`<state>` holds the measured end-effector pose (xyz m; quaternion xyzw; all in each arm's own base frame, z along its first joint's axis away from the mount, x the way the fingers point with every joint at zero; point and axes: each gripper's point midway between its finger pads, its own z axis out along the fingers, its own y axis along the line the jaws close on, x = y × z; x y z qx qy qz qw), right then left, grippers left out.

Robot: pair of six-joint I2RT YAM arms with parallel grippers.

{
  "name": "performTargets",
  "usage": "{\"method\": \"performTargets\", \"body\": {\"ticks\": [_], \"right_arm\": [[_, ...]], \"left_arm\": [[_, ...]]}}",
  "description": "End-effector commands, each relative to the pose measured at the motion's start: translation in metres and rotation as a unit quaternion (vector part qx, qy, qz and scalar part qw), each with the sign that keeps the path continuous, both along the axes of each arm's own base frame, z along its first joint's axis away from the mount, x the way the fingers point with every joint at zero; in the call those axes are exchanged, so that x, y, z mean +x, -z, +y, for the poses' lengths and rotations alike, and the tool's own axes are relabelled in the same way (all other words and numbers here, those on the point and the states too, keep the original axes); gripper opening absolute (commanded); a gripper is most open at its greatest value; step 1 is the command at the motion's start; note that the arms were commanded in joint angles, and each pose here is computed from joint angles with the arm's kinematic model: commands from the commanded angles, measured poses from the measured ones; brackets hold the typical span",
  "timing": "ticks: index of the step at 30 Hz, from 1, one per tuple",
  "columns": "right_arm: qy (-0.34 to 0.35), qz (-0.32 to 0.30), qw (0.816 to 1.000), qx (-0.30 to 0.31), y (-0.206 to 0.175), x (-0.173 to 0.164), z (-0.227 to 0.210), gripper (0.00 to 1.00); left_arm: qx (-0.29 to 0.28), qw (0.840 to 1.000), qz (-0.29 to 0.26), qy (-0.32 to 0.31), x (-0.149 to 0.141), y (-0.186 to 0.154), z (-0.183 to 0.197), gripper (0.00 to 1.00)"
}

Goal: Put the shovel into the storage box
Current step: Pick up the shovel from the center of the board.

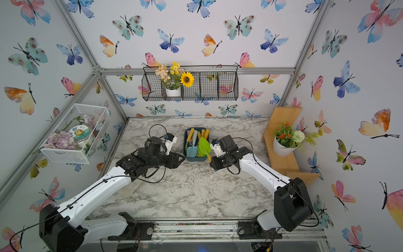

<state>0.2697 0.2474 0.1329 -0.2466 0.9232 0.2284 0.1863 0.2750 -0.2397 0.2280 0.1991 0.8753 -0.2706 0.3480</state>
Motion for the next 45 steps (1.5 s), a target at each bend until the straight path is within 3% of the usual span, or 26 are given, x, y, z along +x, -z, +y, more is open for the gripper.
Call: {"method": "performTargets", "body": {"ticks": [1,10,16,25,38,45], "right_arm": [[-0.056,-0.005,0.998,0.004,-0.008,-0.012,0.022,0.18],[-0.104,-0.037,0.994,0.018,-0.024,-0.022,0.044,0.18],[-0.153,-0.065,0.986,0.003,-0.027,-0.038,0.059,0.18],[-0.192,-0.107,0.975,0.036,-0.051,-0.051,0.075,0.19],[-0.224,-0.153,0.962,0.017,-0.049,-0.065,0.076,0.21],[-0.212,-0.175,0.961,-0.007,-0.045,-0.055,0.071,0.23]], "left_arm": [[0.012,1.000,-0.010,0.019,-0.001,-0.009,0.001,0.62],[-0.020,0.999,0.036,-0.025,0.017,0.000,0.027,0.62],[-0.065,0.996,0.060,-0.014,0.020,-0.003,0.030,0.67],[-0.071,0.992,0.100,-0.007,0.022,0.014,0.032,0.64],[-0.122,0.985,0.117,0.009,0.022,0.009,0.029,0.45],[-0.130,0.983,0.127,0.012,0.015,0.013,0.030,0.17]]}}
